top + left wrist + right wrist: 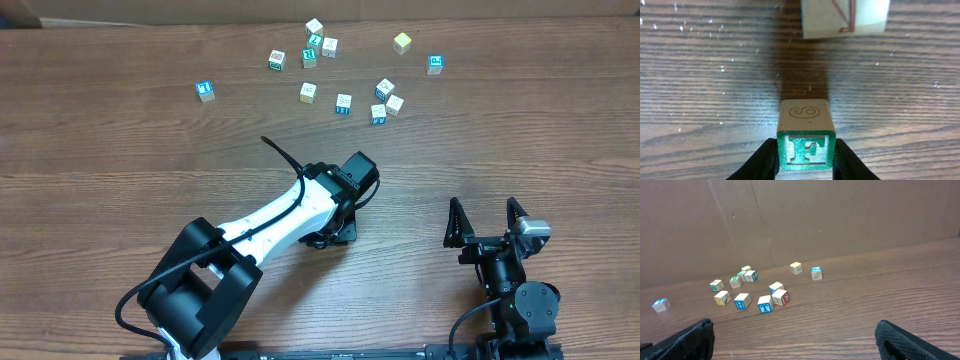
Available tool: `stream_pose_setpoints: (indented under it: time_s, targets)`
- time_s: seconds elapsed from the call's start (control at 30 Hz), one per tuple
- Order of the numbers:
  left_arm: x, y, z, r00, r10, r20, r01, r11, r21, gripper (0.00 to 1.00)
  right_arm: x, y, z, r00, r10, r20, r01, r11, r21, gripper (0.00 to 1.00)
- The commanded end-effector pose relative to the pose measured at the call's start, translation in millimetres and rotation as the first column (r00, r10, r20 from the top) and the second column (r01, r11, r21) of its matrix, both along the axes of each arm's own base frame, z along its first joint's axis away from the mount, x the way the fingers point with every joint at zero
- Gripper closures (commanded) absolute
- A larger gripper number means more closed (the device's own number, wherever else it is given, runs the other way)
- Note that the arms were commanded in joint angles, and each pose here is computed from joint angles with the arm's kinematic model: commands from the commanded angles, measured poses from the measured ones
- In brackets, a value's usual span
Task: Form a circle
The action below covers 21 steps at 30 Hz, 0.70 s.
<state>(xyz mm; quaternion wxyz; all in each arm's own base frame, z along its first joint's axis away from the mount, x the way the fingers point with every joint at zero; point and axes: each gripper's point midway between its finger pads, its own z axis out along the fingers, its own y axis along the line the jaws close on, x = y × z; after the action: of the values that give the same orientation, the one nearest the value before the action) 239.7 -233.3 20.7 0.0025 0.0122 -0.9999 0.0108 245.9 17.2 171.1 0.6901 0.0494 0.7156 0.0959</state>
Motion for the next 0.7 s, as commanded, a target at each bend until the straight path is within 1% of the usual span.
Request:
stream_pose_setpoints:
  time_s: [0.0,0.43,0.67]
  targets:
    - [3.4,2.5,-2.6,1.000,0.000,0.026,0.000,1.000,0.018,0.71,0.0,0.2,-1.3,1.000,0.004,0.007,-0.004,1.000,-0.014,0.00]
    - [18.7,9.2,-2.0,0.996,0.020,0.081,-0.023,0.999,0.036,0.71,0.0,0.2,-1.3,1.000,0.004,0.007,-0.004,1.000,-0.014,0.00]
    - [29.3,10.6,-1.6,0.994,0.045,0.102,-0.047,0.999,0.016,0.69,0.0,0.2,-1.3,1.000,0.004,0.007,-0.004,1.000,-0.014,0.00]
